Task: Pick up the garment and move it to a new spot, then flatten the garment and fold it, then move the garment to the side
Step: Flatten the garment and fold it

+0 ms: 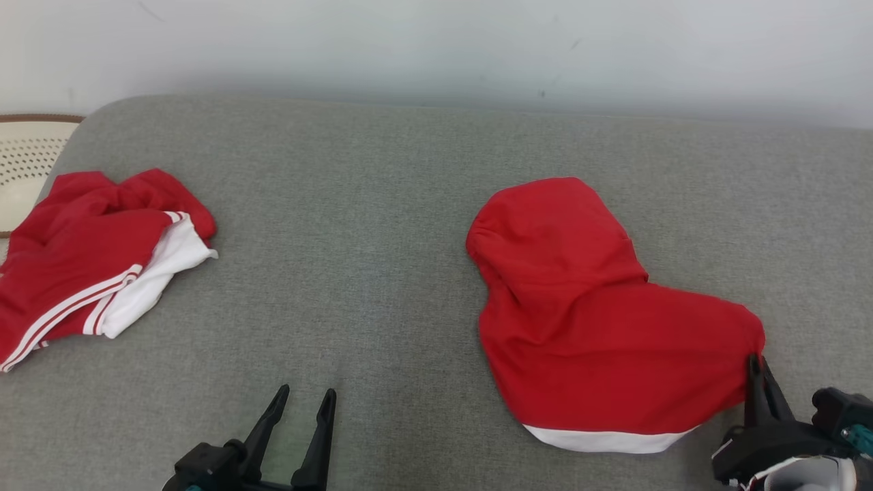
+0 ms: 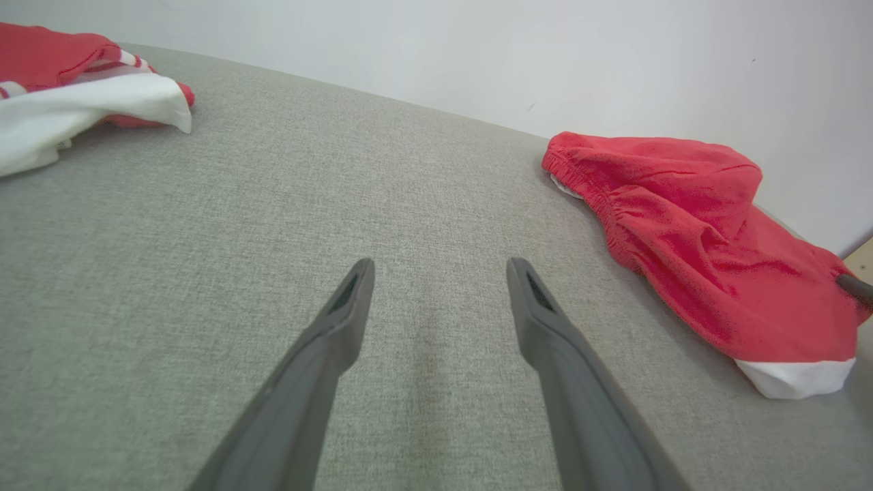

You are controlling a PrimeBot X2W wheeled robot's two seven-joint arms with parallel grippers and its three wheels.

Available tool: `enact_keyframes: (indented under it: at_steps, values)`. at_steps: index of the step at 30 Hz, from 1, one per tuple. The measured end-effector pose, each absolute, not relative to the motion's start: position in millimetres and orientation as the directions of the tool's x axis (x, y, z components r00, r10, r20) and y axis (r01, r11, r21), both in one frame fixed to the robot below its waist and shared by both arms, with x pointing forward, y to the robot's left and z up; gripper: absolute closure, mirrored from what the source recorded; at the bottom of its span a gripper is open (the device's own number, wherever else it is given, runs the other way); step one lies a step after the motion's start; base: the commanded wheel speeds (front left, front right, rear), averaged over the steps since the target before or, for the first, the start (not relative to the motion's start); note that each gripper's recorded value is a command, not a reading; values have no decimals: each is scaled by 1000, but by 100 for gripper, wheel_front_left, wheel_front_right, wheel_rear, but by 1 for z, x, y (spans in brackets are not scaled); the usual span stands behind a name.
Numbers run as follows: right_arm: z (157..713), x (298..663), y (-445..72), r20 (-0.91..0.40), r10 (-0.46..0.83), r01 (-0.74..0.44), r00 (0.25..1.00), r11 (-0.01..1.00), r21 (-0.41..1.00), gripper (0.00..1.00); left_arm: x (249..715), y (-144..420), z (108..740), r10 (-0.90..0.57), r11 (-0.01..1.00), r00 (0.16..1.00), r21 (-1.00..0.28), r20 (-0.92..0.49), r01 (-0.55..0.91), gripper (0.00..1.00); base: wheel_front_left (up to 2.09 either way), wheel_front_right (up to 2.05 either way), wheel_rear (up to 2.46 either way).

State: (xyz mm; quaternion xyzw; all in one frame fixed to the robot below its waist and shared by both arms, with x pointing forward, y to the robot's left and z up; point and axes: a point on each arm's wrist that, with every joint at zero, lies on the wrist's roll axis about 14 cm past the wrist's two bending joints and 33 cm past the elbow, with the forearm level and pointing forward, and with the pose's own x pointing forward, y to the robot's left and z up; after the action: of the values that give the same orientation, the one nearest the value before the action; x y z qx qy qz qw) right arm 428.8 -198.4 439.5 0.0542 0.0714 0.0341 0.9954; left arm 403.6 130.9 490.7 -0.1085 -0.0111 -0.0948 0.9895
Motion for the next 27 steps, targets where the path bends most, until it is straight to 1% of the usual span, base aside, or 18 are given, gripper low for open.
enact_keyframes:
  at_steps: [1, 2, 5, 11, 16, 22, 27]
  values:
    - [436, 425, -204, -151, 60, -44, 987, 993, 107, 6, 405, 127, 491, -195, 956, 980, -213, 44, 200, 0, 0, 0, 0]
    - [434, 422, -211, -159, 41, -26, 986, 995, 94, 0, 406, 124, 492, -206, 954, 977, -212, 46, 211, 0, 0, 0, 0]
    - [442, 418, -238, -138, -36, 44, 990, 997, 61, 0, 408, 111, 494, -241, 944, 969, -217, 54, 247, 0, 0, 0, 0]
    - [453, 401, -244, -100, -68, 73, 993, 996, 43, 0, 411, 74, 495, -343, 909, 938, -231, 56, 347, 0, 0, 0, 0]
    - [462, 392, -249, -71, -87, 90, 994, 995, 42, 0, 418, 42, 483, -429, 874, 903, -247, 17, 419, 0, 0, 0, 0]
    - [460, 383, -258, -79, -110, 113, 991, 993, 30, 0, 438, 10, 480, -507, 836, 862, -242, 5, 493, 0, 0, 0, 0]
    - [456, 378, -266, -93, -132, 134, 987, 991, 18, 0, 443, -20, 468, -581, 794, 813, -237, -25, 560, 0, 0, 0, 0]
